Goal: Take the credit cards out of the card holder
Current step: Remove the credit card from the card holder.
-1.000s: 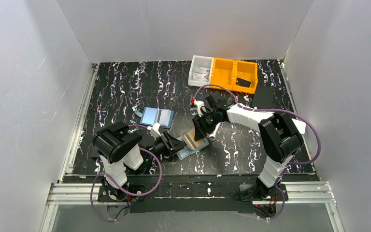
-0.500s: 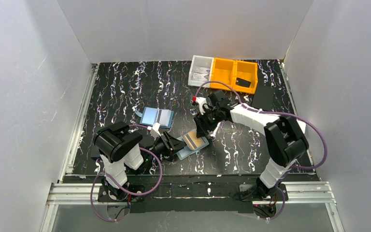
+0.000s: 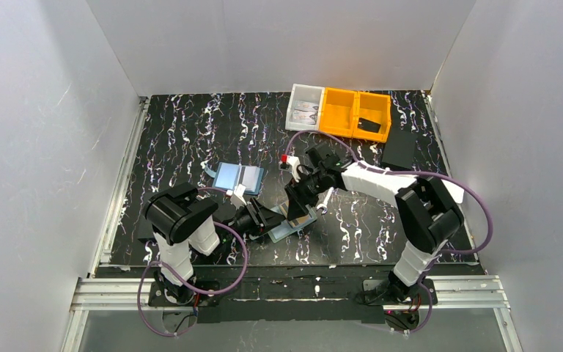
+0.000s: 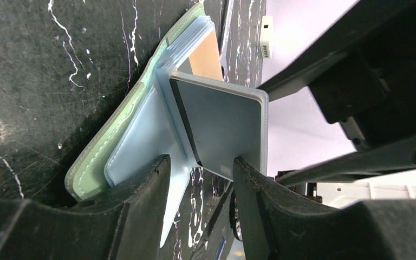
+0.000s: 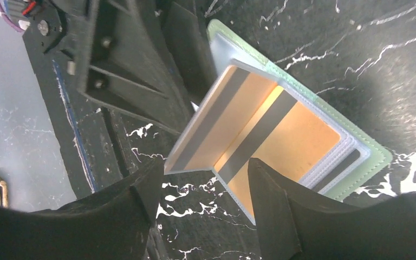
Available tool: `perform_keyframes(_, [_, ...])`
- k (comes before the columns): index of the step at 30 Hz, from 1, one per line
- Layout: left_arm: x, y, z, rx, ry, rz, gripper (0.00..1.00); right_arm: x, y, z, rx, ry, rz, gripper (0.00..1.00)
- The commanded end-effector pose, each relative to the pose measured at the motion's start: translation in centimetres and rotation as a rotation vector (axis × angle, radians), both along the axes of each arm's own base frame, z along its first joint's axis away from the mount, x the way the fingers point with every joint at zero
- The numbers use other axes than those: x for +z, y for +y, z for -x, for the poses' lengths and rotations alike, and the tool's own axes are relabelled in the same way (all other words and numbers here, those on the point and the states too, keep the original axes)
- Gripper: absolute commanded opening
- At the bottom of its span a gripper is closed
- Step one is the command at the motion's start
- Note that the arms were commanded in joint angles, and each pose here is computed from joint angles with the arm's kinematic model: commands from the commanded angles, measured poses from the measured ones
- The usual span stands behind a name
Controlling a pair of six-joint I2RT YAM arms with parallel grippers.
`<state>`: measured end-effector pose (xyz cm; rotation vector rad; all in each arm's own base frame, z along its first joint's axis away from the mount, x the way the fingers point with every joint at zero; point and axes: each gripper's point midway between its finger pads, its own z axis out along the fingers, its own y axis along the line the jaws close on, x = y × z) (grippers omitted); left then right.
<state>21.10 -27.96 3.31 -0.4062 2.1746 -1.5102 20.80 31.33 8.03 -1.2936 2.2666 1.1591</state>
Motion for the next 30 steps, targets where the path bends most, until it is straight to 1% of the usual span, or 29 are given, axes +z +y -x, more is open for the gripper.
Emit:
perform_keyframes(1, [-3.2,0.9,0.8,-0.003,0.079,-0.098,0.46,0.0,1.1,0.0,-0.001,0.025,-0.008,0.65])
perform_keyframes(3, [-3.2,0.8,0.8,-0.005,0.08,-0.097,0.46,0.1,1.3,-0.1,-0.002,0.02,-0.009,0.62])
perform_keyframes(6, [-3.3,0.8,0.8,-0.007,0.082,-0.097,0.46,0.5,1.5,-0.1,0.0,0.018,-0.022,0.62])
perform_keyframes(7, [-3.4,0.7,0.8,-0.01,0.084,-0.097,0.46,0.7,1.6,0.1,0.006,0.022,-0.032,0.63])
perform_keyframes(9, [-3.4,0.6,0.7,-0.015,0.086,-0.094,0.46,1.3,1.7,0.3,0.012,0.026,-0.051,0.68])
perform_keyframes(10, [-3.4,0.5,0.7,-0.019,0.086,-0.092,0.46,1.5,1.8,0.3,0.011,0.029,-0.061,0.73])
perform_keyframes(11, [-3.3,0.4,0.7,-0.022,0.086,-0.09,0.45,1.6,1.9,0.4,0.009,0.032,-0.067,0.74])
perform_keyframes(13, [-3.3,0.3,0.6,-0.023,0.084,-0.087,0.45,1.7,2.0,0.4,0.008,0.038,-0.071,0.76])
perform_keyframes(15, [-3.2,0.2,0.6,-0.025,0.082,-0.085,0.45,1.5,2.0,0.4,0.004,0.047,-0.068,0.75])
perform_keyframes(19, [-3.2,0.2,0.6,-0.026,0.084,-0.085,0.45,1.0,1.8,-0.1,-0.026,0.036,-0.04,0.69])
perform_keyframes(24, [-3.2,0.2,0.6,-0.025,0.086,-0.084,0.45,0.6,1.4,-0.9,-0.063,0.013,-0.009,0.55])
perform_keyframes(30, [-3.3,0.4,0.7,-0.019,0.088,-0.089,0.45,0.3,0.9,-1.5,-0.09,0.009,0.006,0.45])
